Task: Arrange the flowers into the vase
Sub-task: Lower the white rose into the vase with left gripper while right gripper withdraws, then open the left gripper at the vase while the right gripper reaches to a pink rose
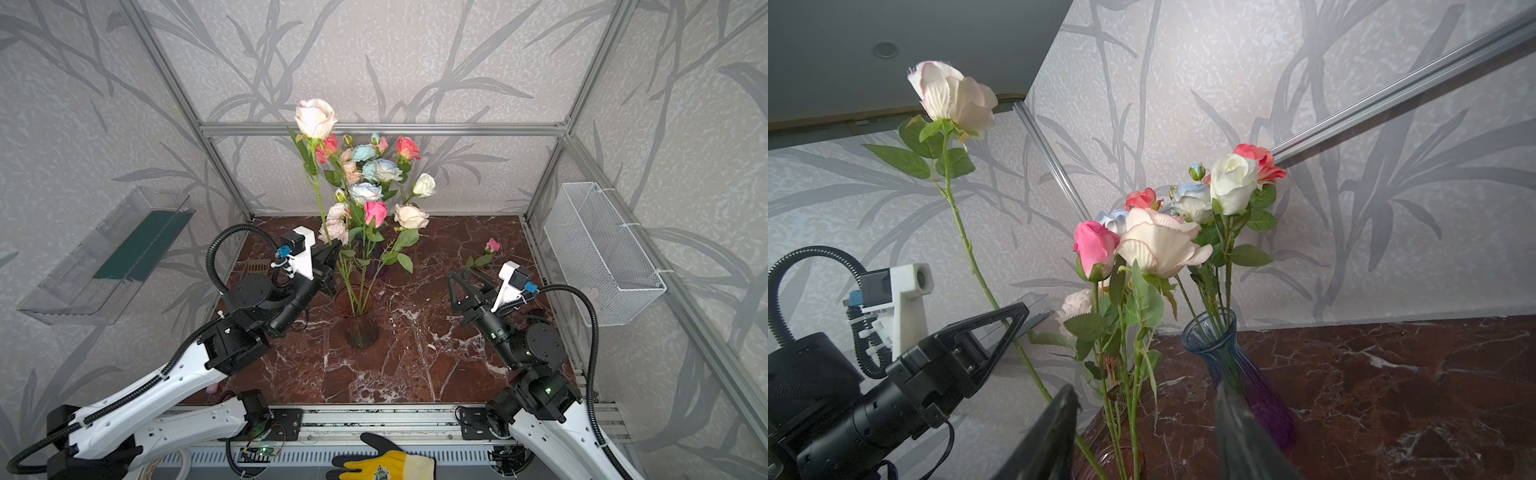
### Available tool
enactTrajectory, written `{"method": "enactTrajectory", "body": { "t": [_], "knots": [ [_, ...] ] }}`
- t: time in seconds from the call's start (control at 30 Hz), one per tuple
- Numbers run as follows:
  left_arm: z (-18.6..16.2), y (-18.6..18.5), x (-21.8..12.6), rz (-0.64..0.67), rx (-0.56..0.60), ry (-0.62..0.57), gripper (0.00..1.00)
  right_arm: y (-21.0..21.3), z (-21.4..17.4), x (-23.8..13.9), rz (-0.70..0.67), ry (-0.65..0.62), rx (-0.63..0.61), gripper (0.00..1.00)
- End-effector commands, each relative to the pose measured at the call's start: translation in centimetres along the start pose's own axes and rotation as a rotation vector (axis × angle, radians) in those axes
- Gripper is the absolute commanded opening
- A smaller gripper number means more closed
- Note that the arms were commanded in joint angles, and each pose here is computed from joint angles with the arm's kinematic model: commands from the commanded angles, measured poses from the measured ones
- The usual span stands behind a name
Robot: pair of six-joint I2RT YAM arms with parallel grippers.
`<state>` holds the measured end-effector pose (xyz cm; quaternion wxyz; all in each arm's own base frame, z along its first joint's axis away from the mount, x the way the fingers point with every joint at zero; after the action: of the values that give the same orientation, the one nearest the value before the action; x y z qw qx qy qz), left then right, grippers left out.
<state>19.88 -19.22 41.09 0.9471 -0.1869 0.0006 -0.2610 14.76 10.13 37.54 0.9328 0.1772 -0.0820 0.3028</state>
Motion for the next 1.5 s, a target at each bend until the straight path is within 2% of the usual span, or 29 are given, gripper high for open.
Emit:
{"method": "enactTrajectory", "body": {
  "t": [0.0,0.4,0.67,0.77,0.87,0.97,1.47],
  "knots": [
    [-0.5,0.0,0.0,-0.029,-0.086,-0.002,0.00,-0.1,-0.2,0.0,-0.013,0.000,-0.015,0.53],
    [-4.7,1.4,-0.2,0.008,-0.141,0.097,0.00,-0.7,-1.1,0.3,-0.049,0.021,-0.012,0.53],
    [-6.9,1.7,-0.3,-0.022,-0.157,0.145,0.00,-0.9,-1.5,0.3,-0.059,0.032,-0.011,0.53],
    [-7.2,1.7,-0.4,-0.034,-0.158,0.148,0.11,-1.0,-1.7,0.3,-0.066,0.036,-0.011,0.53],
    [-7.5,1.6,-0.4,-0.046,-0.152,0.155,0.12,-1.0,-1.8,0.4,-0.067,0.039,-0.013,0.53],
    [-7.6,1.7,-0.5,-0.051,-0.149,0.161,0.19,-1.1,-1.8,0.4,-0.070,0.040,-0.014,0.53],
    [-7.6,2.1,-2.0,-0.068,-0.162,0.159,0.20,-1.2,-2.0,0.3,-0.079,0.046,-0.021,0.53]
  ]
}}
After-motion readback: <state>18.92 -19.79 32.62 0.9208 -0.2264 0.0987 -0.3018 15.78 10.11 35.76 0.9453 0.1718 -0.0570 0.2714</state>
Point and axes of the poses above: each gripper's point midway between its finger pads, its own x axis out along the fingers, its own y axis along the line the jaws close on, z = x × y, the point moved 7 cm from there along -x, back along the fingers, and after that the axes turned 15 degrees about -x, right-handed, at the moved point
